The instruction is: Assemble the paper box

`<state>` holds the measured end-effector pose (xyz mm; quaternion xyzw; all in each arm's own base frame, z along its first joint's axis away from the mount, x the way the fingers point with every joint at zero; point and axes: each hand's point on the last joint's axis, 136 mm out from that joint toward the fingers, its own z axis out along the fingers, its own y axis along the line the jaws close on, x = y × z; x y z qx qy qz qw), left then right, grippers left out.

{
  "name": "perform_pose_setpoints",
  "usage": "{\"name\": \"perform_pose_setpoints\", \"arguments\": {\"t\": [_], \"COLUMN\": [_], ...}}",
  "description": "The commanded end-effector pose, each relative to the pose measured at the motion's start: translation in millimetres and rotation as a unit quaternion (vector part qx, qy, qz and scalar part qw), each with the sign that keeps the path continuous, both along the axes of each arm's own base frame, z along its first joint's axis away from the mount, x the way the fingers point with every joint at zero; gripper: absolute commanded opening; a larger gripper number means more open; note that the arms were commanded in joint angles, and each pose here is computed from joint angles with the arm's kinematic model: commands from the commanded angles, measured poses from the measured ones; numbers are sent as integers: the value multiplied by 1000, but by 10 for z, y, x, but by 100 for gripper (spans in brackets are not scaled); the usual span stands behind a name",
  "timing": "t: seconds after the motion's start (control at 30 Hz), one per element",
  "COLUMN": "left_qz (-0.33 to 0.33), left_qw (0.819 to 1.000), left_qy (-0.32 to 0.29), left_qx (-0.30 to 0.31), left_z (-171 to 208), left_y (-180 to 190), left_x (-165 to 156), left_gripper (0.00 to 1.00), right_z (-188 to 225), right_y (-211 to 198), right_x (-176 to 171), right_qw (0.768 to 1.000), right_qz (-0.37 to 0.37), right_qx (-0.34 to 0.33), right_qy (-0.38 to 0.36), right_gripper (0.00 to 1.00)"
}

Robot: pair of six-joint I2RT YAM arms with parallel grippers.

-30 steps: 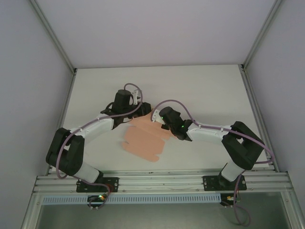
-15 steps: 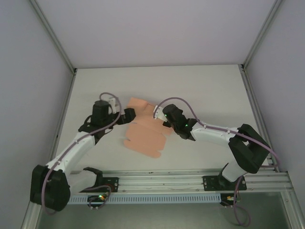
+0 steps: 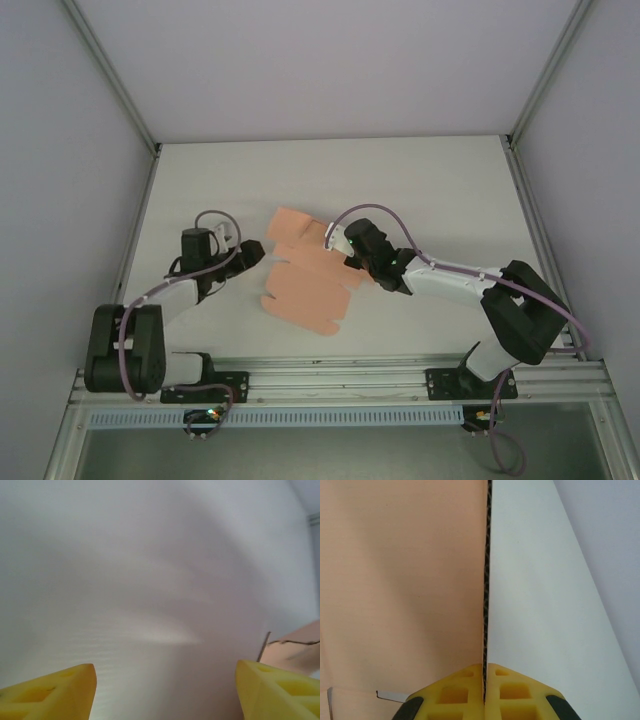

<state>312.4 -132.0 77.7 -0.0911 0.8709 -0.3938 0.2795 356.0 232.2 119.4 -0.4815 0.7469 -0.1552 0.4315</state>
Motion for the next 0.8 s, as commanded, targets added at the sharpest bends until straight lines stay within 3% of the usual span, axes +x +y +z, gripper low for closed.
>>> {"name": "perform_pose_setpoints", "arguments": {"t": [0.0, 0.23, 0.33, 0.53, 0.77], "left_qz": [-75, -130, -139, -141, -157], "left_qw": [992, 983, 983, 983, 979], "left_qy": [-71, -84, -79, -88, -130], "left_qx": [-75, -93, -94, -80, 2], "left_z": [348, 336, 309, 321, 368], "left_y": [-319, -596, -643, -655, -691], "left_x": [23, -66, -69, -97, -296], "left_gripper": [70, 56, 41, 0, 0], "right_z": [47, 63, 74, 96, 99], "right_y": [15, -13, -10, -21, -158], "right_x": [44, 70, 71, 80, 149], "right_qw": [1000, 1000, 1000, 999, 995], "right_qz": [-8, -16, -16, -20, -69], "right_qx": [14, 17, 19, 22, 59], "right_qy": [6, 11, 12, 12, 51], "right_gripper": [0, 0, 0, 0, 0]}}
